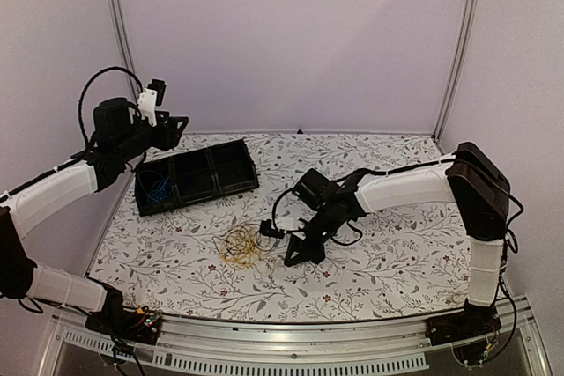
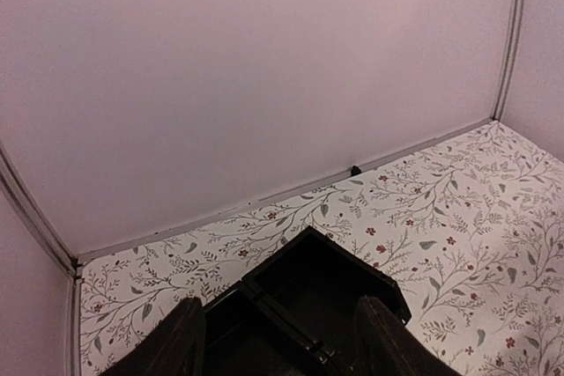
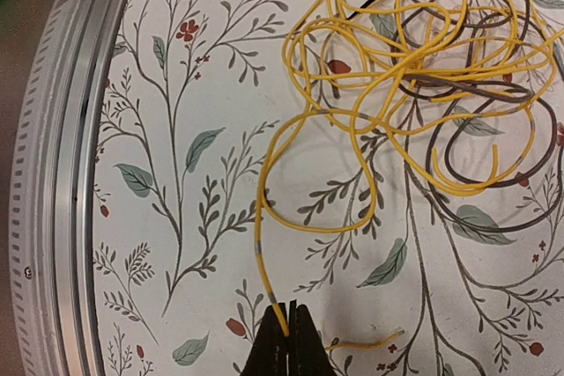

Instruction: Untangle the cables

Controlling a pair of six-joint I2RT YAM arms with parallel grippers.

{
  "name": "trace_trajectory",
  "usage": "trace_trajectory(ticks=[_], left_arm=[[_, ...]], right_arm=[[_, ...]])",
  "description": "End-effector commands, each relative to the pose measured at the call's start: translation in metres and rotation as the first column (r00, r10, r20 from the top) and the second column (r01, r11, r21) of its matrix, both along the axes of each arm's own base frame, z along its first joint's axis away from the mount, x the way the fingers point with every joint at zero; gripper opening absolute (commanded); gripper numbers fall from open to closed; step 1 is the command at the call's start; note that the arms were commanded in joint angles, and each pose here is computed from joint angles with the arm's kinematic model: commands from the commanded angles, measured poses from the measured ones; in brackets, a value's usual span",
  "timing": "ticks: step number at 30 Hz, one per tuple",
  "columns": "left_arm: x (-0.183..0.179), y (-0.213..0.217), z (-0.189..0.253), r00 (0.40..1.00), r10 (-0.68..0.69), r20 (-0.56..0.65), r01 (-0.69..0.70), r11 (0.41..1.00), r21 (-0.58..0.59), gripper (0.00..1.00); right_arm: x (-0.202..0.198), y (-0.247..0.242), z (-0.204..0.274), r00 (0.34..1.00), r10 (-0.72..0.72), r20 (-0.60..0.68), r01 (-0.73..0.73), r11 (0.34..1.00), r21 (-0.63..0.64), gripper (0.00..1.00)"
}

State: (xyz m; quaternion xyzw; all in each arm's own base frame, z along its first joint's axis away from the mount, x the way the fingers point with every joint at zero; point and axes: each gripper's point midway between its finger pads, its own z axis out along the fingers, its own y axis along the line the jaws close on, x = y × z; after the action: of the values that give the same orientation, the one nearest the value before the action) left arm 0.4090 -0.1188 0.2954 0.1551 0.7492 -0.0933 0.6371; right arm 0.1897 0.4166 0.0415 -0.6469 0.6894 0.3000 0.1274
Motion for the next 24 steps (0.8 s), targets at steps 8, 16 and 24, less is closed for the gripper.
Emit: trace_trajectory(ticks=[8, 16, 24], left_arm=[[-0.136, -0.172, -0.034, 0.907, -0.415, -0.066, 0.421, 0.895, 0.150, 0.62], [-0.237, -0.190, -0.068, 0.760, -0.646, 0.065, 0.647, 0.762, 0.016, 0.77], [-0.202, -0.197, -0.105, 0.853, -0.520, 0.056, 0.516, 0.854, 0.071, 0.77]], right_arm=[[-0.001, 0.001, 0.152, 0.986, 0.032, 0.167, -0.061, 0.983, 0.171, 0.00], [-0.009, -0.011, 0.203, 0.961, 0.102, 0.259, -0.155, 0.969, 0.192, 0.00], [-0.009, -0.013, 0.237, 0.949, 0.086, 0.304, -0.158, 0.962, 0.222, 0.00]])
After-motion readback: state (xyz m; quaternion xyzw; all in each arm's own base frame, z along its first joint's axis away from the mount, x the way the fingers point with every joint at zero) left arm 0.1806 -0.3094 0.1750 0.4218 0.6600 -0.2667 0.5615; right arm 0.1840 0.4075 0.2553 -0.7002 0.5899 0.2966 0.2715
